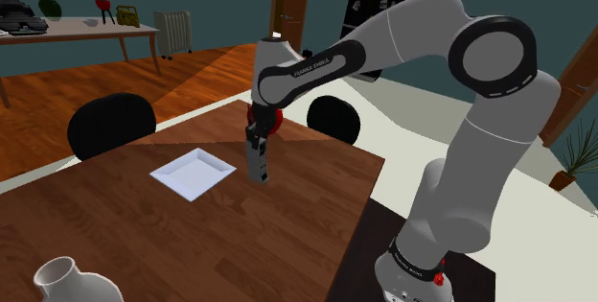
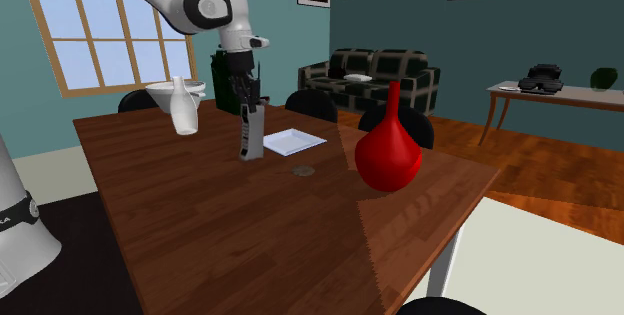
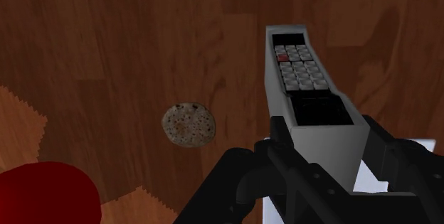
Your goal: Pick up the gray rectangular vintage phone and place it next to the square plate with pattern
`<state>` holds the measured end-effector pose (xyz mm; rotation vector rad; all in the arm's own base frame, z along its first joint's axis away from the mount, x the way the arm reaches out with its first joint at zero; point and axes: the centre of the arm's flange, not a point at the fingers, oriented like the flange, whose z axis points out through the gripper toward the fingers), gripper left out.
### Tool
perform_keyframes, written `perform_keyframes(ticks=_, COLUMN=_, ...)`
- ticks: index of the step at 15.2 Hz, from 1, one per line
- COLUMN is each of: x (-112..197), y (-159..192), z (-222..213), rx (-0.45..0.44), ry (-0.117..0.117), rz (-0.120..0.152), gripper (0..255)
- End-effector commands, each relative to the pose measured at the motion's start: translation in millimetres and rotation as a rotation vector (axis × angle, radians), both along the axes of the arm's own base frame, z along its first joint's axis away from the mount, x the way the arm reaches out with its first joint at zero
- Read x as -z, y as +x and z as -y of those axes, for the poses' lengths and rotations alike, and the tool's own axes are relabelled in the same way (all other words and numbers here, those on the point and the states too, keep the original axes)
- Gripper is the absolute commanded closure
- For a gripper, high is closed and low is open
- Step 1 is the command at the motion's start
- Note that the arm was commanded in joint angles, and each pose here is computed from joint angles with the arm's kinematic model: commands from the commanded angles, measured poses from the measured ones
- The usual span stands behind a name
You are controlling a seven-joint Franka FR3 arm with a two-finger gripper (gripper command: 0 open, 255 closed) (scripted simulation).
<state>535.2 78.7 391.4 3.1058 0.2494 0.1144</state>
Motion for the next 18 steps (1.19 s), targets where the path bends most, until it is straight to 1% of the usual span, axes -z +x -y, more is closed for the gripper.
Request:
perform_keyframes(ticks=1, x=9, y=0, z=1, rx=0.000, ry=0.000, rz=0.001, gripper=255)
perform_keyframes(ticks=6, x=37, y=0, z=1, rx=0.000, ry=0.000, rz=0.001, gripper=255)
perform_keyframes(ticks=13, x=37, y=0, z=1, rx=0.000, ry=0.000, rz=0.001, gripper=255)
perform_keyframes(ticks=14, x=37, y=0, z=1, rx=0.000, ry=0.000, rz=0.001, gripper=0)
perform_keyframes(ticks=18, x=37, y=0, z=1, rx=0.000, ry=0.000, rz=0.001, gripper=0)
